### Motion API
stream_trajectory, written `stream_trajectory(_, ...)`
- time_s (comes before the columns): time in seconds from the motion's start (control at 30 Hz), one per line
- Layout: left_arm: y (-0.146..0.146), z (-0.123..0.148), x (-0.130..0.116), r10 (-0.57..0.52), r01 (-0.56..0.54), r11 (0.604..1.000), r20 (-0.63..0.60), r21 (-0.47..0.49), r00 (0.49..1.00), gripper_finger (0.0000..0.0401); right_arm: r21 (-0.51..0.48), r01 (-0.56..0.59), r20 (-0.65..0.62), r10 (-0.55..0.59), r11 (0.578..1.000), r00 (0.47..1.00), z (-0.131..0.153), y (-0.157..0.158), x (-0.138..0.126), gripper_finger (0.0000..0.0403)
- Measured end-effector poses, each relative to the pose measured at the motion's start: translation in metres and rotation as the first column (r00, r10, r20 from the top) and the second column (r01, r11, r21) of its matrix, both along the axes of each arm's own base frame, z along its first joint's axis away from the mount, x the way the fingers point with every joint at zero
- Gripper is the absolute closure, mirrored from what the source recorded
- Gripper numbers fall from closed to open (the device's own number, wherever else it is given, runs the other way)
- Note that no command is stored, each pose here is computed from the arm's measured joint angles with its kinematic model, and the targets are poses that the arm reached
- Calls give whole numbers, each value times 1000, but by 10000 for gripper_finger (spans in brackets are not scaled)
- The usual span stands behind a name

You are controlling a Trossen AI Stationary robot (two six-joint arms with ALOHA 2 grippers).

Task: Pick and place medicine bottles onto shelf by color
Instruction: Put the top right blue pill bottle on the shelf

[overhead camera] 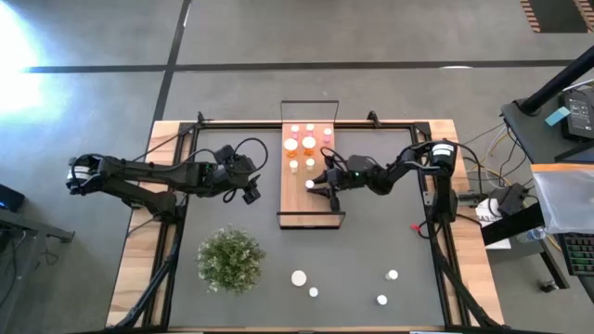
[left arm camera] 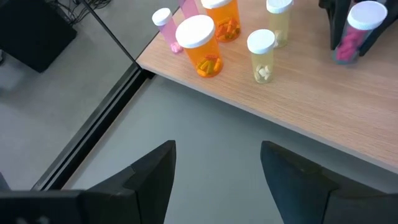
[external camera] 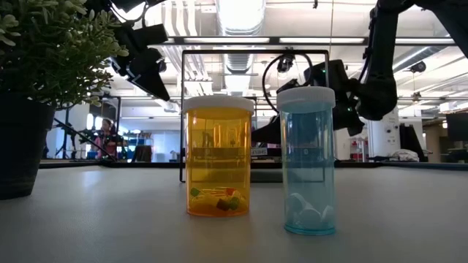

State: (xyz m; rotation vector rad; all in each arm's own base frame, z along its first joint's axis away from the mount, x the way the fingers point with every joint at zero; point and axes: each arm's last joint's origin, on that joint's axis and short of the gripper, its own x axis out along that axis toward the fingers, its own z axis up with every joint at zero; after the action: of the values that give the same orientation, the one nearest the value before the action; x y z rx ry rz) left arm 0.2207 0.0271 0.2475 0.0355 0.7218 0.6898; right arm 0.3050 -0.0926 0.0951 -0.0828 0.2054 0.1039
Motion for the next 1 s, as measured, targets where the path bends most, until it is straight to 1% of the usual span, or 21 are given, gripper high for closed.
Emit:
stream_trajectory(0.4, 0, 0, 0, 0, 0, 1000, 0, 0, 1000, 182, 11, 1, -17, -1, 1000, 1000, -1, 0, 0, 307)
stream_trajectory(0.57, 0, 0, 0, 0, 0, 1000, 0, 0, 1000, 182, 52, 11, -24, -10, 999, 1000, -2, 0, -1, 306)
stream_trajectory(0.7, 0, 0, 0, 0, 0, 1000, 0, 0, 1000, 182, 61, 13, -29, -11, 998, 1000, -2, 0, -1, 289)
stream_trajectory(0.77, 0, 0, 0, 0, 0, 1000, 0, 0, 1000, 182, 65, 13, -52, -10, 998, 999, -5, 1, -2, 278)
stream_trajectory(0.83, 0, 0, 0, 0, 0, 1000, 0, 0, 1000, 182, 55, 13, -53, -10, 998, 999, -5, 1, -2, 272)
stream_trajectory(0.9, 0, 0, 0, 0, 0, 1000, 0, 0, 1000, 182, 40, 7, -60, -4, 999, 998, -6, 1, -2, 270)
stream_trajectory(1.0, 0, 0, 0, 0, 0, 1000, 0, 0, 1000, 182, 46, 8, -62, -5, 999, 998, -6, 1, -2, 273)
